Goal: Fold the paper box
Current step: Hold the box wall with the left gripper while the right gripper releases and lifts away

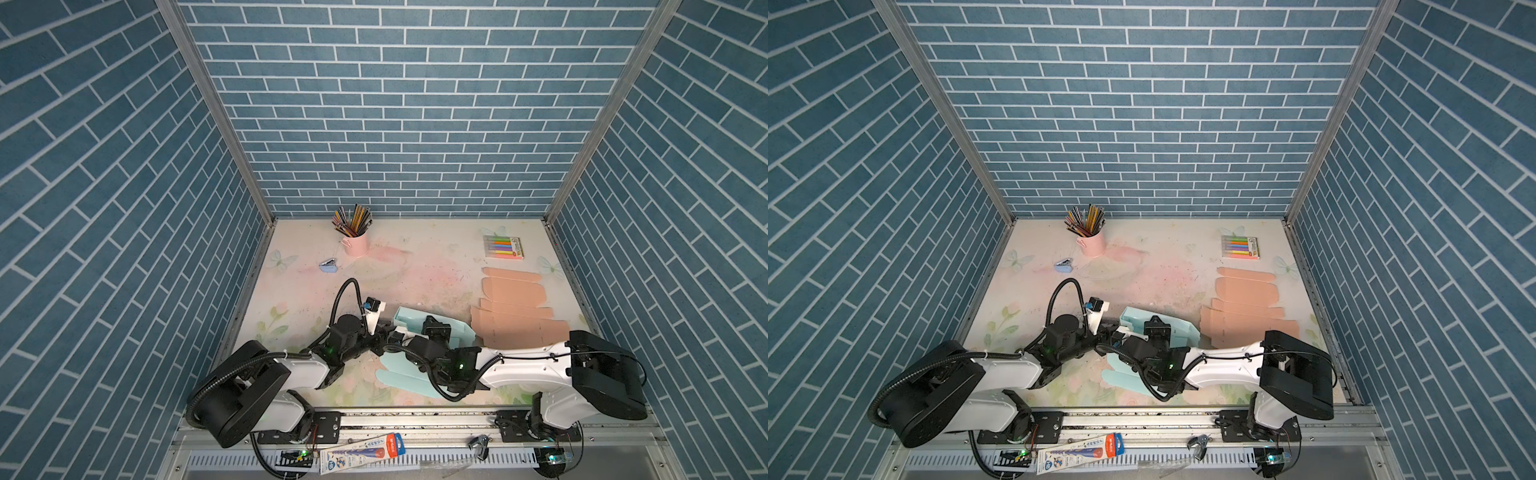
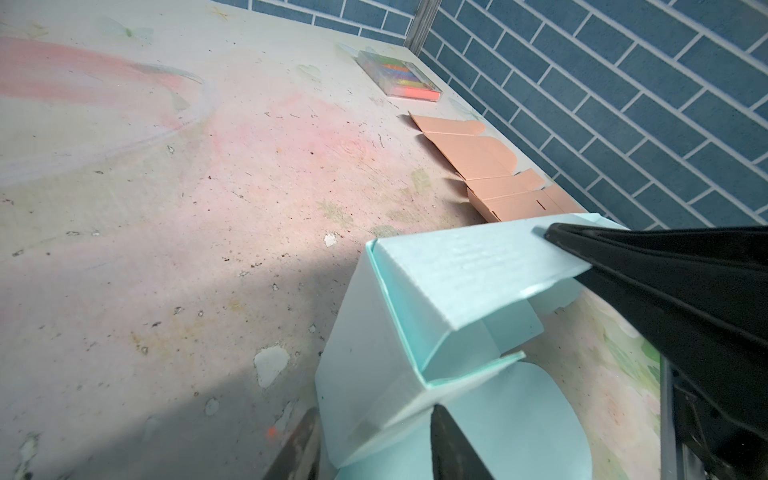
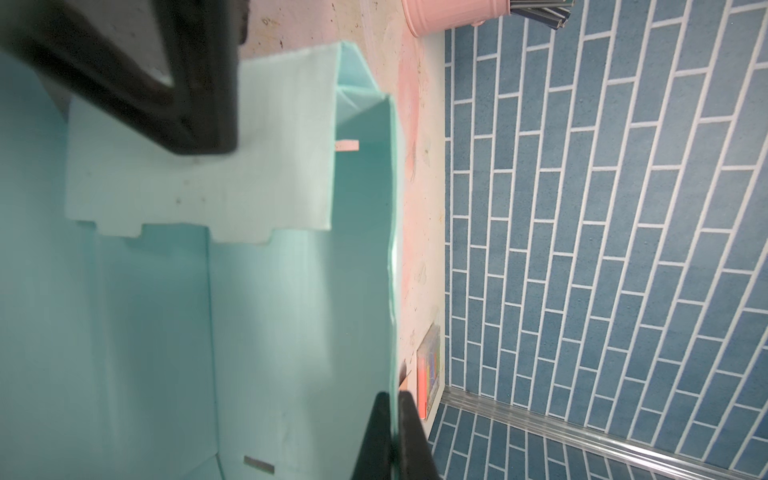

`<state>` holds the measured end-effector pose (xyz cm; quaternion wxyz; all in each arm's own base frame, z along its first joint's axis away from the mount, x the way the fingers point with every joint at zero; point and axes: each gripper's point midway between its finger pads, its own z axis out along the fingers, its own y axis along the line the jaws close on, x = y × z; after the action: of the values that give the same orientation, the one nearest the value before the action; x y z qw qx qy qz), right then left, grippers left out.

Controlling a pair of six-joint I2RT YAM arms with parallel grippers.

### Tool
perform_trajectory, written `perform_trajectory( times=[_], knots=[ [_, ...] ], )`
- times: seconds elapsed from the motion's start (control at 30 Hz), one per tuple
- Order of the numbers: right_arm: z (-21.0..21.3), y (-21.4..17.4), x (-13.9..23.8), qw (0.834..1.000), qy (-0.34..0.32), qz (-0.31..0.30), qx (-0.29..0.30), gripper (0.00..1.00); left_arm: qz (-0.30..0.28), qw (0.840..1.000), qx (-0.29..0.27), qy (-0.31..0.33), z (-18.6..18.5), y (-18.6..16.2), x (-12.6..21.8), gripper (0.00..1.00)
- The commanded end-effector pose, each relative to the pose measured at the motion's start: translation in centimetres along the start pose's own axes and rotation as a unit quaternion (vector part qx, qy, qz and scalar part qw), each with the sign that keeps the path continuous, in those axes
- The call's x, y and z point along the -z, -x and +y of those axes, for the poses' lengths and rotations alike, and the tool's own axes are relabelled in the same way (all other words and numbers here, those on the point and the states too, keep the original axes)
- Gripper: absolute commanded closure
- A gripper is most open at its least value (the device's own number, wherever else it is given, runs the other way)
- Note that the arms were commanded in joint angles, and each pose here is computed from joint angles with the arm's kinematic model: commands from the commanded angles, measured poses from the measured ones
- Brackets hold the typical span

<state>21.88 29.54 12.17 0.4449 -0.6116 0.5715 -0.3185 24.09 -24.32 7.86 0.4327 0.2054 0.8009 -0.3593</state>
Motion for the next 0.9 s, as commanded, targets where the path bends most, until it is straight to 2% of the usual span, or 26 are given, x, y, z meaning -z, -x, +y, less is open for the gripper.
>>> perform_trajectory(
  times=[0.0, 0.4, 0.87],
  knots=[
    [-0.42, 1.33, 0.62, 1.000, 0.009, -0.022, -0.009, 1.00, -0.033, 0.999, -0.024, -0.004, -0.45, 1.35, 0.07, 0.56],
    [-0.46, 1.60, 0.70, 0.999, 0.014, -0.025, -0.015, 1.00, -0.042, 0.999, -0.033, -0.004, -0.74, 1.66, -0.31, 0.57],
    [0.03, 1.92, 0.82, 0.999, 0.019, -0.025, -0.022, 1.00, -0.055, 0.996, -0.055, 0.043, -0.29, 1.60, -0.14, 0.72]
  ],
)
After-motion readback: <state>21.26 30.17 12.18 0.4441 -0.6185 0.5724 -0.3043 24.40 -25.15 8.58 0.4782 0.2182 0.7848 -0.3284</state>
